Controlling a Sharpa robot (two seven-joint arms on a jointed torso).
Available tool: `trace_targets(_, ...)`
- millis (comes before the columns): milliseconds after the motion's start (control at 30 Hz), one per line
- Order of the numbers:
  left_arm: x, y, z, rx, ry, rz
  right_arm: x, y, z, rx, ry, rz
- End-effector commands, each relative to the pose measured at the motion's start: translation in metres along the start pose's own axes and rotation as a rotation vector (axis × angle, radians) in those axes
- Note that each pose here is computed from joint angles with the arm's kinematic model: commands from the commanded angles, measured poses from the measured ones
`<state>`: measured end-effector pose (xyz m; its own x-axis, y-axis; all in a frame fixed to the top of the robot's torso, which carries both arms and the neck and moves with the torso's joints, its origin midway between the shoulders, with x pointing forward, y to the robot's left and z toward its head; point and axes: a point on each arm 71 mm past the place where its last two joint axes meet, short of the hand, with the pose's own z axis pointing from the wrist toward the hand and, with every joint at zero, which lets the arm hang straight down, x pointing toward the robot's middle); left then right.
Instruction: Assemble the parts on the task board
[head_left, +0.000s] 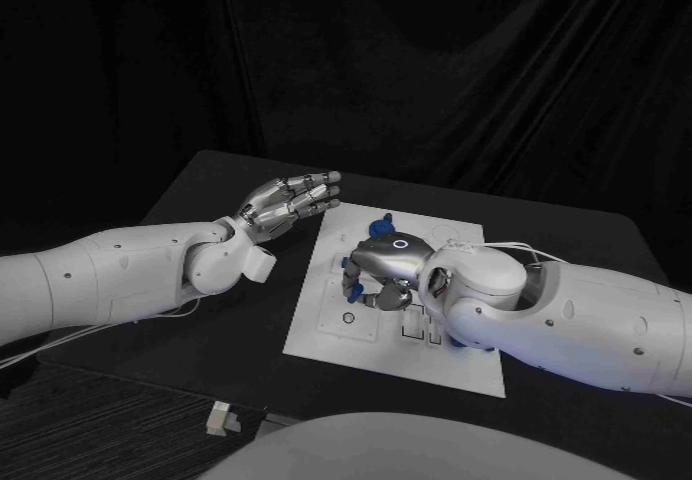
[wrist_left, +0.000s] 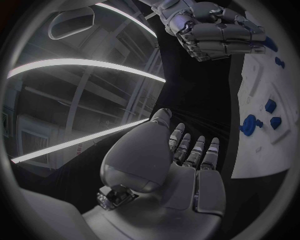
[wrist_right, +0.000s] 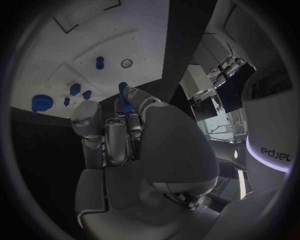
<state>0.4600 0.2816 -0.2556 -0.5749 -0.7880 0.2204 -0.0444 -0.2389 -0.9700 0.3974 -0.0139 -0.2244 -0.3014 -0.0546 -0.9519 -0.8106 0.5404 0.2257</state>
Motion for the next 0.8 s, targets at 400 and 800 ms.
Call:
trace_targets(400,0.0019,-0.0028,0.0017,0.055,0.009,-0.008,0.027,0.004,0.012,0.009,0.072,0.0)
trace_targets(800,0.0021,-0.0021,0.0023,0.053,0.011,-0.01,0.033,0.002,0.016,0.009,0.069,-0.002)
